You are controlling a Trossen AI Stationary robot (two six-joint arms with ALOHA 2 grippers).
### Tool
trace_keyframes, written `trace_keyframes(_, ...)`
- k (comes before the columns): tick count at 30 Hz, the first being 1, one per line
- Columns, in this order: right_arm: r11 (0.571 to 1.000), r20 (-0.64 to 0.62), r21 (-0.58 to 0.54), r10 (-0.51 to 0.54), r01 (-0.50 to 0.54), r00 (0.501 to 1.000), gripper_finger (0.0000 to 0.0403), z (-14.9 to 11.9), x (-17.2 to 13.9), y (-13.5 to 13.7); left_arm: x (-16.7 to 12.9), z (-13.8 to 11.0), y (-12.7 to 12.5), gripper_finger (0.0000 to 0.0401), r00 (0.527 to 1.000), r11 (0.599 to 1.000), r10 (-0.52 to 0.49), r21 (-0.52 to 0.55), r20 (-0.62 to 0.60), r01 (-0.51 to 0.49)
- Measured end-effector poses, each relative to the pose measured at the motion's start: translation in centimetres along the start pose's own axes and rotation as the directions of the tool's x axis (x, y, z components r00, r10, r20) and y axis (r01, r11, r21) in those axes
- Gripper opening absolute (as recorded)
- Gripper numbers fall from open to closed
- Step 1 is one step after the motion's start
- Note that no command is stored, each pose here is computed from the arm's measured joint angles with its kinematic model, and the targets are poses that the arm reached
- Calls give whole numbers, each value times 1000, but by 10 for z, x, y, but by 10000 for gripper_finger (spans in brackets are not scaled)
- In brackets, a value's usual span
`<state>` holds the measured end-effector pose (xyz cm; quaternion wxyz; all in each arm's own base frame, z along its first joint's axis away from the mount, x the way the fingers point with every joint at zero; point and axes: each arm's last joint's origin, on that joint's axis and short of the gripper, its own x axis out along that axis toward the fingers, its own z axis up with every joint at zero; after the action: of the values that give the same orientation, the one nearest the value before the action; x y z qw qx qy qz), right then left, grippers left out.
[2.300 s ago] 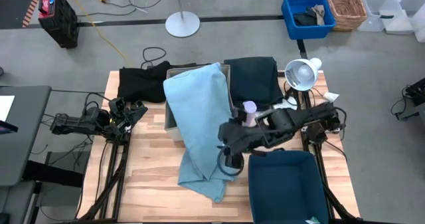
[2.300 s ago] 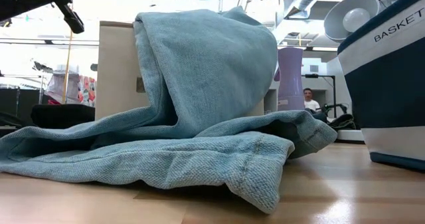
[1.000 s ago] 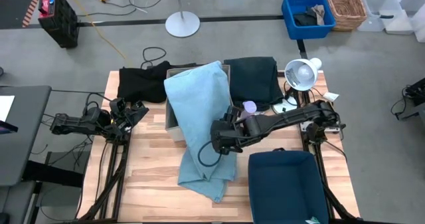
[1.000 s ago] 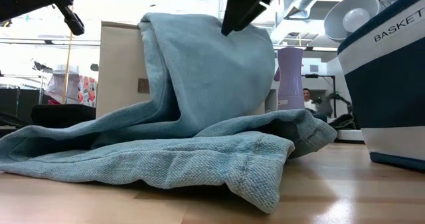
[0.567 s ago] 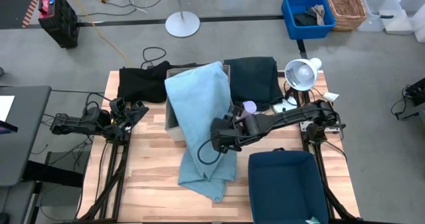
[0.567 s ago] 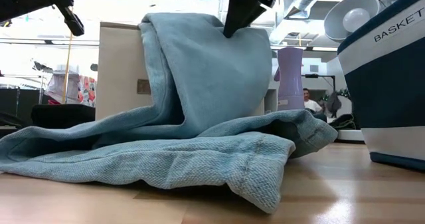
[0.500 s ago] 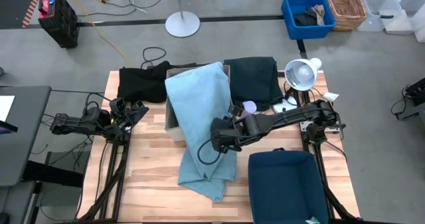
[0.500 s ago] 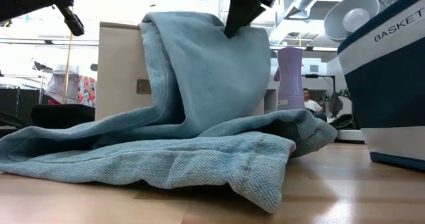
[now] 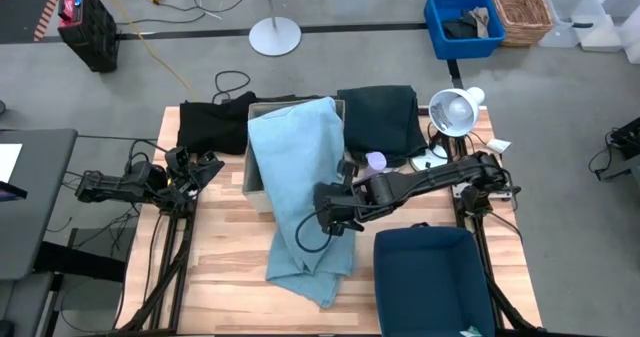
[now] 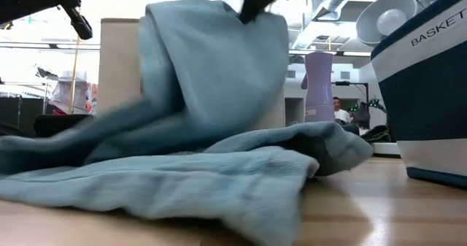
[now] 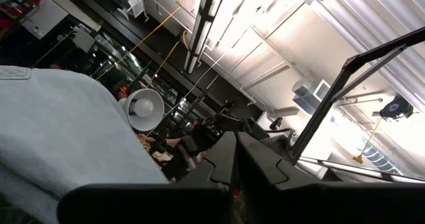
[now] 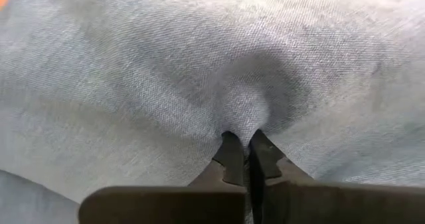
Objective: Sort clothes
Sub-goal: Put the blue pants into the laundry organizer
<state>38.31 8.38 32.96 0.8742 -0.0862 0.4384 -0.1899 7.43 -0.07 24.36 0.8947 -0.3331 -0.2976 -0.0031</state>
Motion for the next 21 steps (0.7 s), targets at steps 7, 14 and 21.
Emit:
trace_keyframes(7, 1000, 128, 4, 18, -18, 992, 0, 27, -35, -15, 0, 0, 0, 11, 1000, 1000, 0, -3, 0, 0)
trace_keyframes(14, 999, 214, -11, 50, -49, 976, 0, 43, -62, -28, 0, 0, 0, 11, 1000, 1000, 0, -3, 1, 0)
trace_keyframes(21, 995, 375, 67, 49, -79, 926, 0, 65, -91, -48, 0, 0, 0, 11, 1000, 1000, 0, -3, 1, 0)
